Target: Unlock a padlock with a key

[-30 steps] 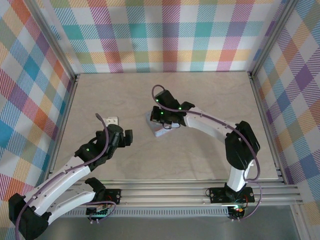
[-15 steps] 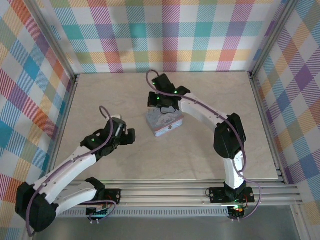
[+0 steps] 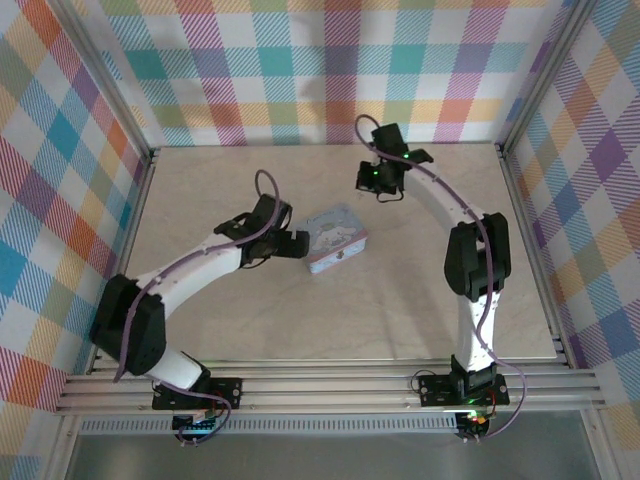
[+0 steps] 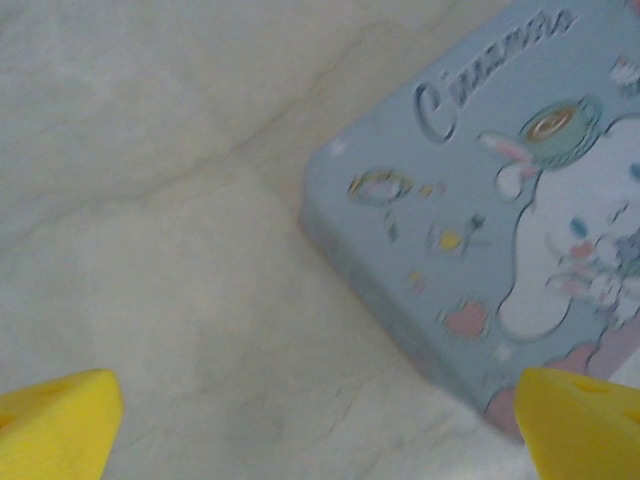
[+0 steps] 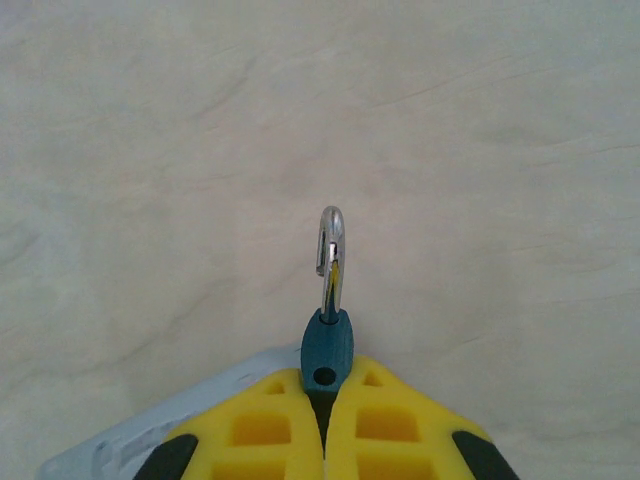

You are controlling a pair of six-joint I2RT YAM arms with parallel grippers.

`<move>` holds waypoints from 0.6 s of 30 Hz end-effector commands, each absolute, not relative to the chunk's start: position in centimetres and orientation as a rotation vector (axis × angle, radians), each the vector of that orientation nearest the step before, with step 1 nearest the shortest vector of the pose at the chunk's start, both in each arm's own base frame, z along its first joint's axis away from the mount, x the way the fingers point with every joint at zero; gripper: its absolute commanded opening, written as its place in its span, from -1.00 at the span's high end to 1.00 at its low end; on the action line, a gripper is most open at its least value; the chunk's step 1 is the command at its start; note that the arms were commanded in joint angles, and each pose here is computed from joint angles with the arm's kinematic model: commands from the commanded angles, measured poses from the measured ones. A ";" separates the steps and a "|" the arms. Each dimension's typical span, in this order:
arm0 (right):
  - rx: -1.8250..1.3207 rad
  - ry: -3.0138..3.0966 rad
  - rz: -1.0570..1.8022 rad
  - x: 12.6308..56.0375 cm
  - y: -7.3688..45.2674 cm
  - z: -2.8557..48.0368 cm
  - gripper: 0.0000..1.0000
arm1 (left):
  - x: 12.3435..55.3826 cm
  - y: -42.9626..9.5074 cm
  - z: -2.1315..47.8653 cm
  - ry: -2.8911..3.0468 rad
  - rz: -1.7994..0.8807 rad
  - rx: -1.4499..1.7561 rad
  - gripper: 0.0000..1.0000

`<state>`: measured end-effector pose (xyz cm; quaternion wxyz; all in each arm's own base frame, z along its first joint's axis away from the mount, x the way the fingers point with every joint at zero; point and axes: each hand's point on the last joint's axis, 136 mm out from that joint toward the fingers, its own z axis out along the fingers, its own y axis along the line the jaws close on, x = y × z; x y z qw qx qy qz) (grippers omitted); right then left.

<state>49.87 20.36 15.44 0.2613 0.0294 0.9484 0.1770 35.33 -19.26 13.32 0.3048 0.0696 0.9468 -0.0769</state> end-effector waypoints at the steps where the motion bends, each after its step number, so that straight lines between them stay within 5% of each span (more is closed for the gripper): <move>1: 0.105 2.594 0.495 51.2 17.4 13.6 1.00 | 37.9 -20.7 14.6 2.451 -0.229 0.236 -1.00; 18: -0.034 2.708 -0.238 56.8 4.8 8.9 1.00 | 41.0 -22.6 12.8 2.458 -0.210 0.275 -1.00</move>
